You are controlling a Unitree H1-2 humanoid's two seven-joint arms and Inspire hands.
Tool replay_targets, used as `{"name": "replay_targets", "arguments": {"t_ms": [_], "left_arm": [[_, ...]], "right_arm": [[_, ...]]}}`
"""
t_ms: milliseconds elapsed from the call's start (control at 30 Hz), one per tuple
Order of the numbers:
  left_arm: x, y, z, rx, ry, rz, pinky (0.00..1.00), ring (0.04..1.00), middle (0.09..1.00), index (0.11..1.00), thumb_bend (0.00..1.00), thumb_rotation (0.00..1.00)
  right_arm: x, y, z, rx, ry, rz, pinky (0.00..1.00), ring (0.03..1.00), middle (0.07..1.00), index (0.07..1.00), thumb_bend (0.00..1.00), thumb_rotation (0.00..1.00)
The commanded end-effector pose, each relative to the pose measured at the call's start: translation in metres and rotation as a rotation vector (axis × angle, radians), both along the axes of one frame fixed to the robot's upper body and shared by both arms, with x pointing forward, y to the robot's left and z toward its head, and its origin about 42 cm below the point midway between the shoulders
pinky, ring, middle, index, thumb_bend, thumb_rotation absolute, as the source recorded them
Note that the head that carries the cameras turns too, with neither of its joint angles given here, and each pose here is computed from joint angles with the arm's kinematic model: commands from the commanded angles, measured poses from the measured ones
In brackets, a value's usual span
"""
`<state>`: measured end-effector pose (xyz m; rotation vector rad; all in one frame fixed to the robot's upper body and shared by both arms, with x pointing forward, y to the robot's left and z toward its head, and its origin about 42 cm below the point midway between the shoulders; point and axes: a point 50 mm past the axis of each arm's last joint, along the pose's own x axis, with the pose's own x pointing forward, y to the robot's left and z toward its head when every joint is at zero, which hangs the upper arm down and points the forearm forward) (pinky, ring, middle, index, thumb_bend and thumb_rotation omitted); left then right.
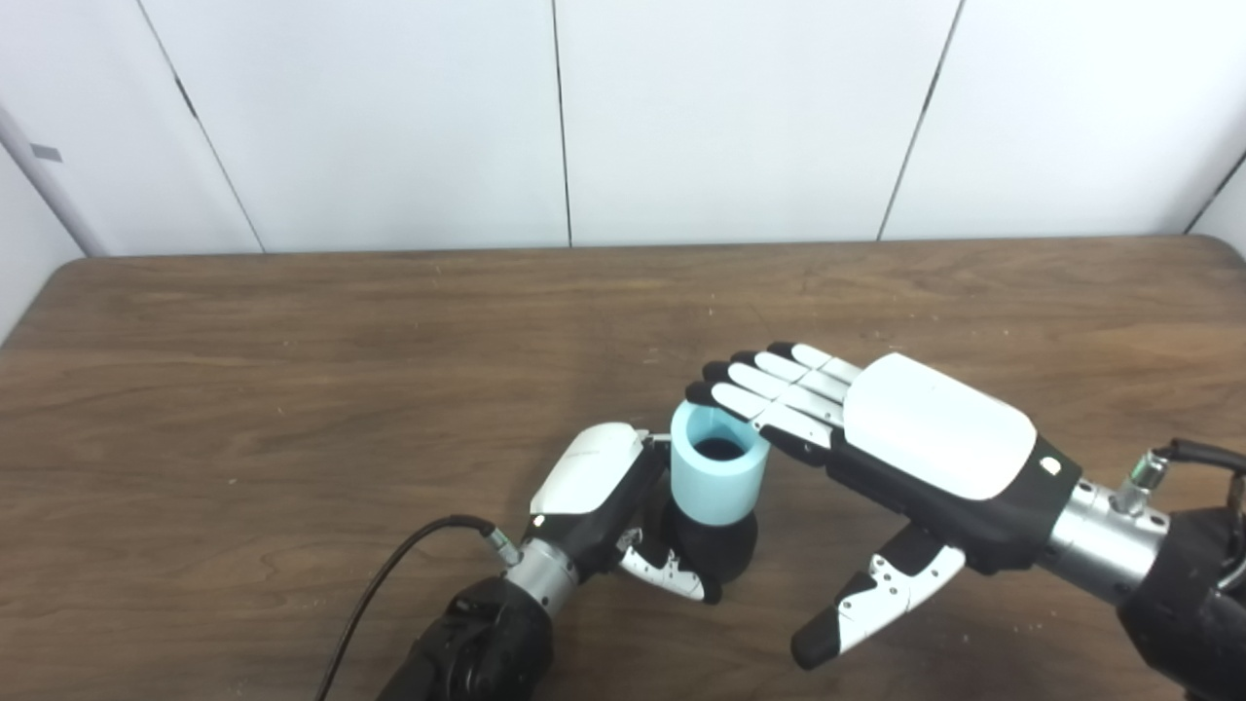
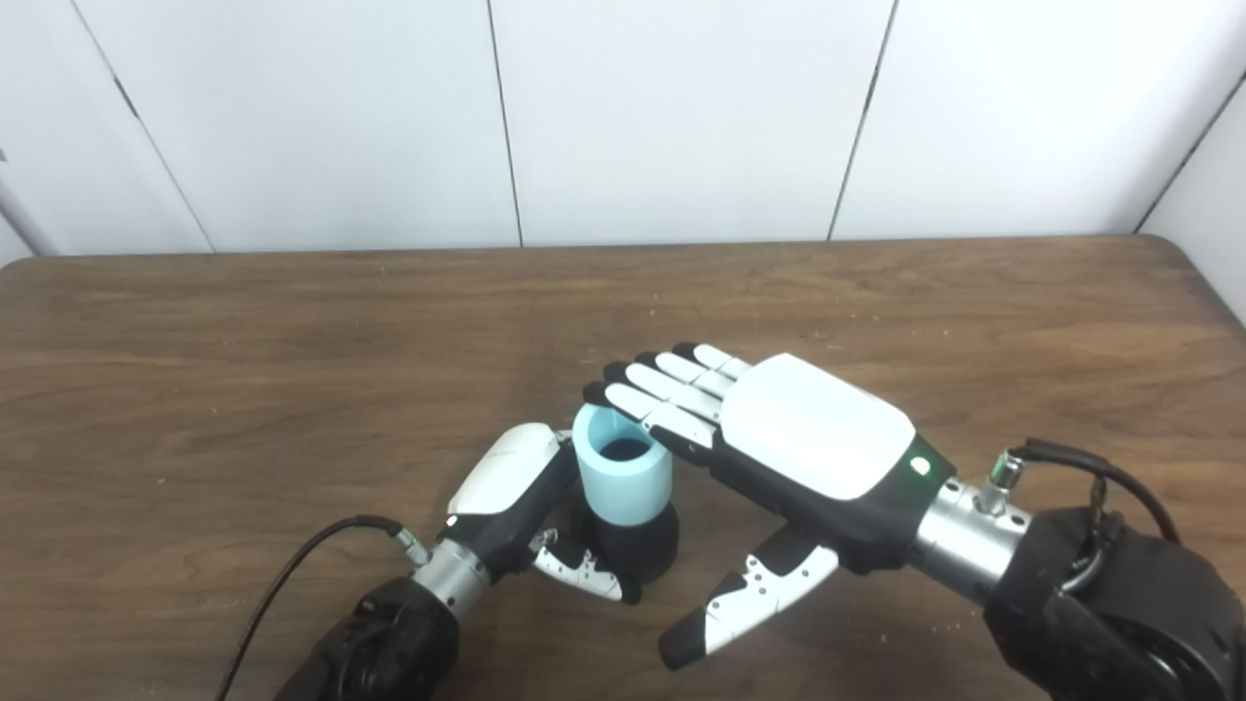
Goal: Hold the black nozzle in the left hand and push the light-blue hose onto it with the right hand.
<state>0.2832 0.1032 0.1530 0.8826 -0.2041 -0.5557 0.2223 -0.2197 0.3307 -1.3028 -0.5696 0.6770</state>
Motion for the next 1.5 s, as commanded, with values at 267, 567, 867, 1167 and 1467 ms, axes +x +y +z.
{"name": "replay_targets", "arguments": {"t_ms": [267,567,867,1167,1467], "left_arm": [[-0.012,0.003,-0.038,0.107,0.201,-0.031,0.84,0.645,0.545,0.456,0.51,0.00],[-0.013,0.002,-0.037,0.099,0.224,-0.017,0.82,0.636,0.497,0.485,0.52,0.00],[-0.012,0.005,-0.037,0.117,0.281,-0.048,0.82,0.637,0.441,0.500,0.52,0.00],[-0.009,0.008,-0.037,0.137,0.345,-0.060,0.86,0.655,0.522,0.474,0.52,0.00],[-0.009,0.006,-0.033,0.160,0.355,-0.062,0.86,0.649,0.517,0.476,0.52,0.00]], "right_arm": [[-0.004,0.000,0.013,0.021,-0.088,0.037,1.00,1.000,1.000,1.000,0.69,1.00],[-0.008,0.008,0.001,-0.037,-0.036,0.052,1.00,1.000,1.000,1.000,0.68,1.00],[-0.008,0.008,-0.001,-0.047,-0.023,0.045,1.00,1.000,1.000,1.000,0.68,1.00],[-0.008,0.009,-0.003,-0.039,-0.014,0.036,1.00,1.000,1.000,1.000,0.69,1.00],[-0.011,0.007,-0.007,-0.030,-0.004,0.024,1.00,1.000,1.000,1.000,0.69,1.00]]}}
